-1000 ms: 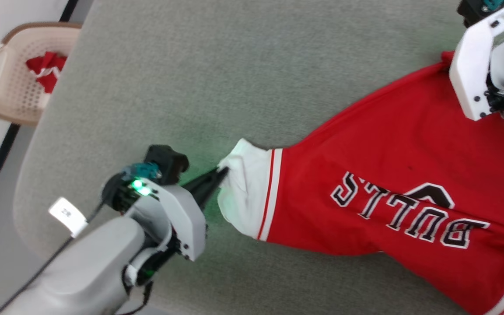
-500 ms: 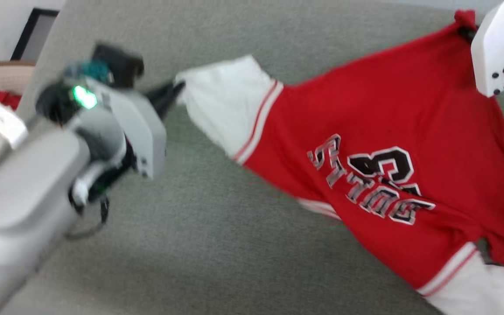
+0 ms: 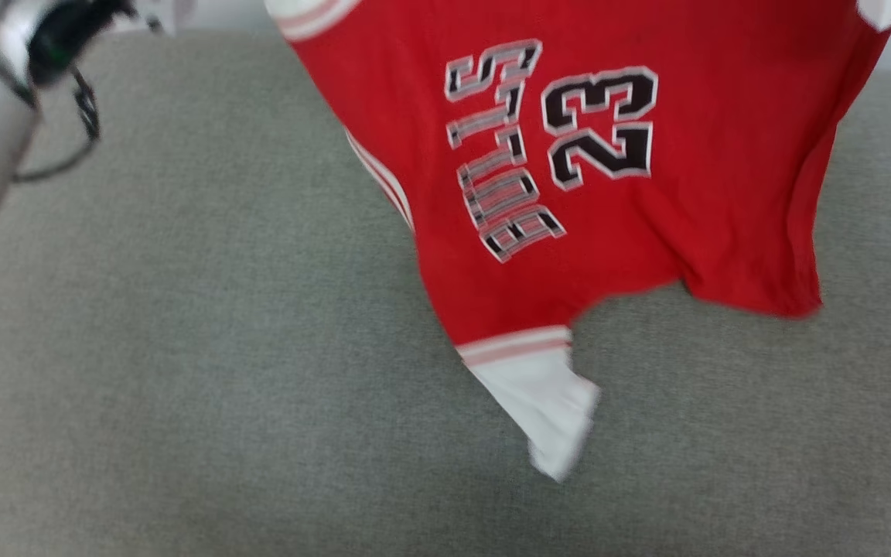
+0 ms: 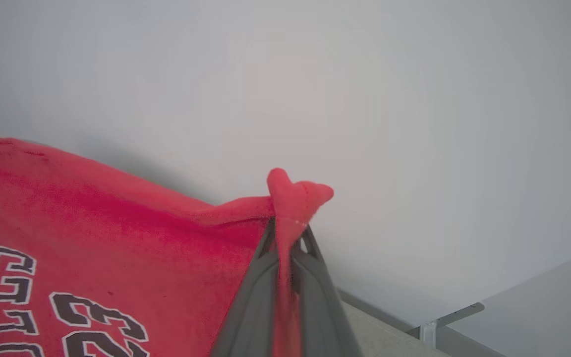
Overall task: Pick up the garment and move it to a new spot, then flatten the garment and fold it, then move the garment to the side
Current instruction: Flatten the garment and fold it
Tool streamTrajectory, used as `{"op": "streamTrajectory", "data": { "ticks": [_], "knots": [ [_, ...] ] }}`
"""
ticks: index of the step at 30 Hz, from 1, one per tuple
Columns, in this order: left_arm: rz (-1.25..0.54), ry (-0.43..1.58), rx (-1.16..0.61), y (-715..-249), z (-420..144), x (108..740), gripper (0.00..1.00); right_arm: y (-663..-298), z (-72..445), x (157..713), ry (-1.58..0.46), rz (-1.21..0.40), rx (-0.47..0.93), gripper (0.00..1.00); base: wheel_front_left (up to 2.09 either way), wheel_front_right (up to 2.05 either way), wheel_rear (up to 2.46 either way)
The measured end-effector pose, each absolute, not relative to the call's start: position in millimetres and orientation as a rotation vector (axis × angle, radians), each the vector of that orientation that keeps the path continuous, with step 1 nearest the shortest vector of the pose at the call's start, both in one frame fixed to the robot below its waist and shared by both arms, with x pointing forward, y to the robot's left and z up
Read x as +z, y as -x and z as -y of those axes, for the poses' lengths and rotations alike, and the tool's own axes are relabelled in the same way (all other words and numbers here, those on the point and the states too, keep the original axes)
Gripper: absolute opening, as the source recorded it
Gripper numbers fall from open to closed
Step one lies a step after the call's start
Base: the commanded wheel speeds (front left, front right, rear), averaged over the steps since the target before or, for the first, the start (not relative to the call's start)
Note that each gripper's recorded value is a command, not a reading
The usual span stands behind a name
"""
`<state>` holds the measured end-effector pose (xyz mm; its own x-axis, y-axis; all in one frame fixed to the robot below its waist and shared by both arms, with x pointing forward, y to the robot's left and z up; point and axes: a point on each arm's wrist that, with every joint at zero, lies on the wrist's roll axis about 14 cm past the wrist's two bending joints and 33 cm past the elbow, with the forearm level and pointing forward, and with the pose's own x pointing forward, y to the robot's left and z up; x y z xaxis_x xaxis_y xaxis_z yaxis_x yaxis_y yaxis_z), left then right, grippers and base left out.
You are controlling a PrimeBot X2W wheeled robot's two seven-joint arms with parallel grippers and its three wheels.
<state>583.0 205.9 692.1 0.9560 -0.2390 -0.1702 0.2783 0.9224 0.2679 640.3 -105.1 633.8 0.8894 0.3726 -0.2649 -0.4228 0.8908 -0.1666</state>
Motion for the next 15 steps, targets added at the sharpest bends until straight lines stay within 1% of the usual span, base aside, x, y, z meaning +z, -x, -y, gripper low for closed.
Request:
{"op": "streamTrajectory", "data": {
  "ticks": [5, 8, 12, 15],
  "knots": [
    [-0.035, -0.312, -0.216, -598, -208, 739, 0.0, -642, 117, 676, 0.204, -0.123, 0.365, 0.0, 0.0, 0.0, 0.0],
    [0.034, -0.29, -0.197, -610, -204, 765, 0.0, -647, 119, 696, 0.2, -0.058, 0.34, 0.0, 0.0, 0.0, 0.0],
    [0.079, -0.29, -0.176, -622, -204, 775, 0.0, -656, 121, 706, 0.198, -0.002, 0.32, 0.0, 0.0, 0.0, 0.0],
    [0.17, -0.298, -0.168, -635, -198, 794, 0.0, -667, 123, 718, 0.207, 0.075, 0.301, 0.0, 0.0, 0.0, 0.0]
  ]
}}
